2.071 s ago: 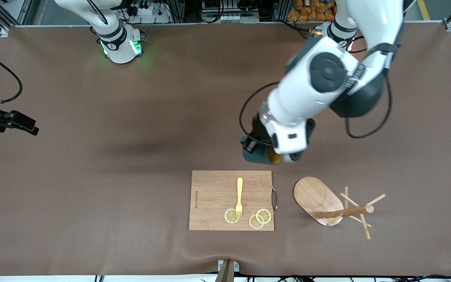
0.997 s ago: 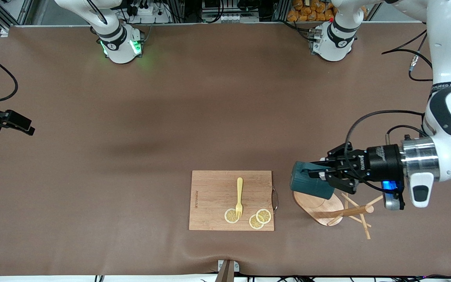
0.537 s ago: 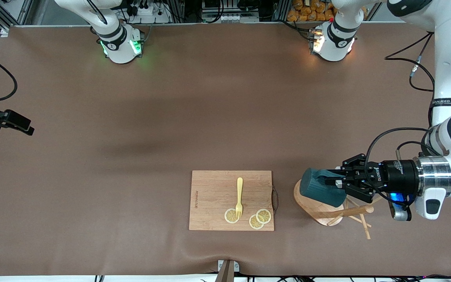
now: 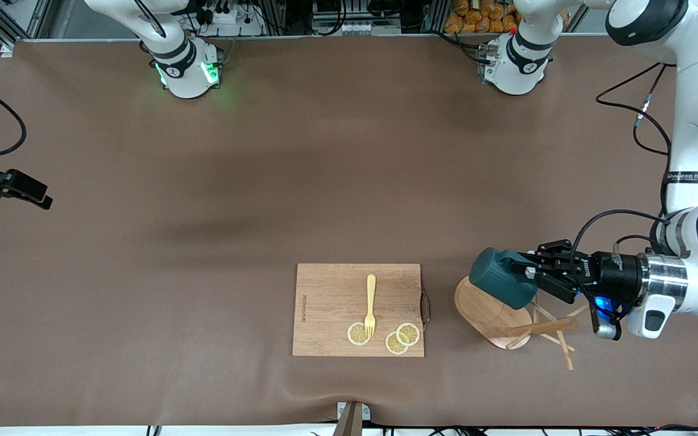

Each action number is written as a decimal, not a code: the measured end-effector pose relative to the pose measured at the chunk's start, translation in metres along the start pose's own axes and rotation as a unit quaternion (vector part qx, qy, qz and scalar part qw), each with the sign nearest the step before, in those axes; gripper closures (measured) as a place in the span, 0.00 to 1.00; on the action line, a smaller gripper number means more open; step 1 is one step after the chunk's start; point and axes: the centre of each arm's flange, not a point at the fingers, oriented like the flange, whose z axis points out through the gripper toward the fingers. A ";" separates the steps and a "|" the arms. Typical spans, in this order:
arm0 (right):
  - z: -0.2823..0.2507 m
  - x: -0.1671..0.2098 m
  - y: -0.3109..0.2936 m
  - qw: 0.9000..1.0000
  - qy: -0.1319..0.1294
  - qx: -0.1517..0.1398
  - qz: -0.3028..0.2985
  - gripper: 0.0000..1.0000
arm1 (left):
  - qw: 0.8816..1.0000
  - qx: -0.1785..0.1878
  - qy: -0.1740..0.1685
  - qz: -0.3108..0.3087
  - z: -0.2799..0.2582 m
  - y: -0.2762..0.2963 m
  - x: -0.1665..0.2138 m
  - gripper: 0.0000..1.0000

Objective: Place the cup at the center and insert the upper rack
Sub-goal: 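Hang the mug handle on a mug-tree peg with the left gripper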

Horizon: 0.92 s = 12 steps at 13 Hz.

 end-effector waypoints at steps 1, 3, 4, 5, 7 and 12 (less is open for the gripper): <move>0.000 0.000 0.000 1.000 0.000 0.000 0.000 0.00 | 1.000 0.001 -0.003 -0.001 0.001 -0.002 0.003 0.79; 0.000 0.000 0.000 1.000 0.000 0.000 0.000 0.00 | 1.000 -0.001 -0.006 0.009 -0.003 -0.007 0.010 0.79; 0.000 0.000 0.000 1.000 0.000 0.000 0.000 0.00 | 1.000 -0.002 -0.005 0.012 -0.008 -0.011 0.015 0.79; 0.000 0.000 0.000 1.000 0.000 0.000 0.000 0.00 | 1.000 -0.003 -0.005 0.014 -0.012 -0.015 0.019 0.79; 0.000 0.000 0.001 1.000 0.000 0.000 0.001 0.00 | 1.000 -0.005 -0.001 0.019 -0.020 -0.021 0.026 0.79; -0.003 0.001 0.008 1.000 0.003 0.000 0.007 0.00 | 1.000 -0.007 0.008 0.028 -0.031 -0.031 0.038 0.79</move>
